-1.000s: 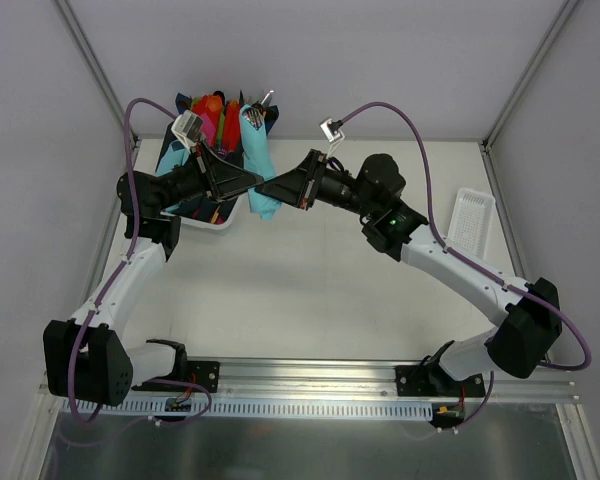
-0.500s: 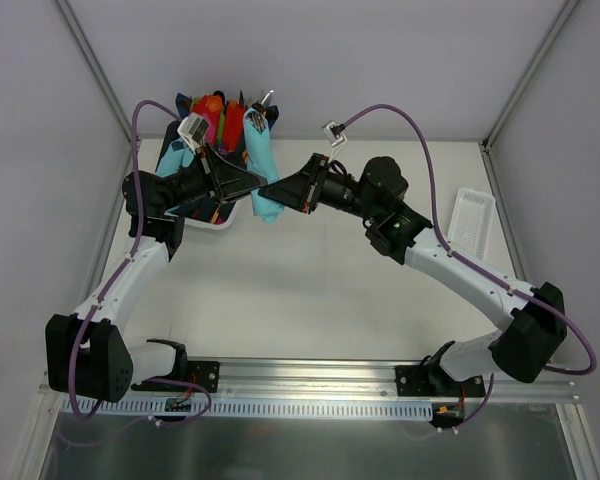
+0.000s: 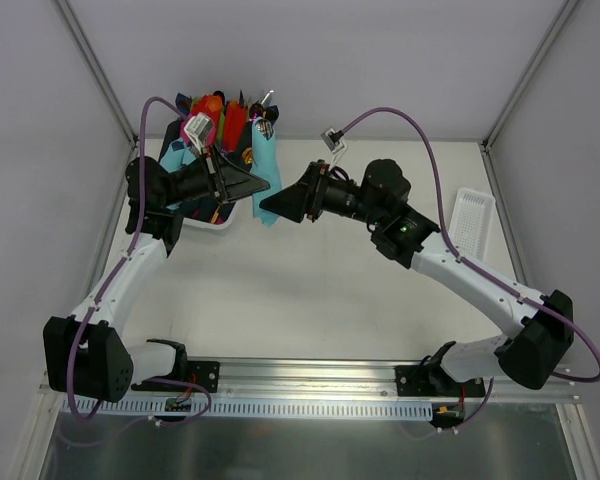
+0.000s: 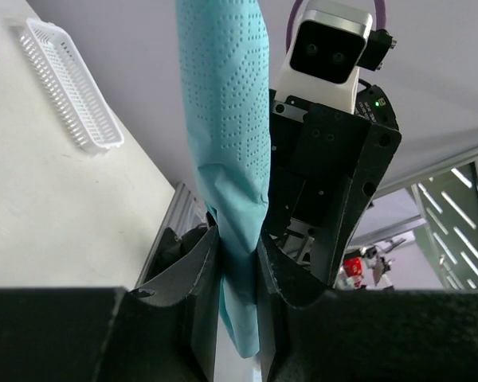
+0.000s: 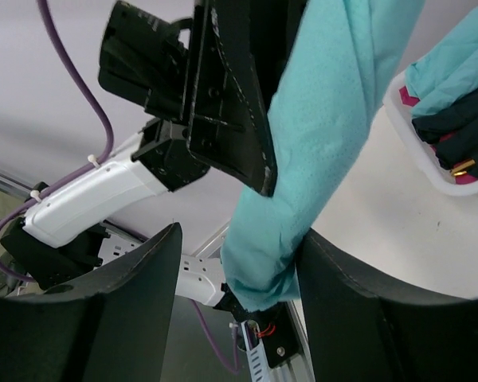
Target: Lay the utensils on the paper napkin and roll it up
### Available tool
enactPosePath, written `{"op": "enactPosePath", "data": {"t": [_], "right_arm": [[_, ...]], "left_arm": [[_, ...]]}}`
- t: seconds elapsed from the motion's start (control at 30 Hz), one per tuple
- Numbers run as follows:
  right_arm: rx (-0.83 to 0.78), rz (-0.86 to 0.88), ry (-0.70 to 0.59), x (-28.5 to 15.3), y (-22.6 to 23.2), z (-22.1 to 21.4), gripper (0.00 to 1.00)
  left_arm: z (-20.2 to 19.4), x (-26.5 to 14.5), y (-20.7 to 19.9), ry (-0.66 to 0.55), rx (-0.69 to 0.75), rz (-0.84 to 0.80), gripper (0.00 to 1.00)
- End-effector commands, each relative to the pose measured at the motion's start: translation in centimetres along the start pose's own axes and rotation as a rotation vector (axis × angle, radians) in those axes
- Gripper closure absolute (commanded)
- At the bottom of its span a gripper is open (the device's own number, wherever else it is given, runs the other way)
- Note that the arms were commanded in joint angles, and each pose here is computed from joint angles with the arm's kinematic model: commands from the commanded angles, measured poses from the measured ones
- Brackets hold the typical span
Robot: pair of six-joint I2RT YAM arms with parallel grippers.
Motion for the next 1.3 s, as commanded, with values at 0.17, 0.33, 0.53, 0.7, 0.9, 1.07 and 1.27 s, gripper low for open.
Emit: {"op": "enactPosePath", "data": {"t": [0.17,0.33,0.53,0.7,0.9,1.07,1.27], "right_arm": [[-0.042,-0.028,-0.031,-3.7,0.1,0.8,0.37],[-0.024,-0.076,-0.04,-5.6,-1.1,0.7,0.36],[-0.006,-0.131,-0.031,-6.7,-2.4,0.4,0.3],[0.001,-0.16,-0.015,-6.9,-2.9,0.1,0.27],[0.014,-0.178,-0.01,-6.7,-3.7,0.0,0.25],[0.026,-0.174,0.003,-6.7,-3.8,-0.2,0.23],[0.041,-0.188,0.013,-6.8,-4.5,-0.5,0.21]], "left_arm": [[0.0,-1.3,-1.2,0.216,0.298,0.05,1.0],[1.9,-3.4,1.6,0.272,0.21,0.05,1.0],[6.9,-7.1,4.7,0.186,0.164,0.095,1.0],[8.7,-7.7,5.7,0.217,0.322,0.39,1.0],[9.9,-9.2,7.2,0.271,0.323,0.536,1.0],[11.6,-11.2,9.6,0.294,0.267,0.489,1.0],[9.9,-13.1,13.2,0.365,0.276,0.512,1.0]]}}
Point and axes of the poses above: each gripper's point midway between its finger pads, its own x axis out along the fingers, its own y axis along the line the jaws close on, z = x × y, the point moved 4 cm from there along -x, back along the fingers, and after that the axes turned 2 degrees about -x, right-handed, at the moved point
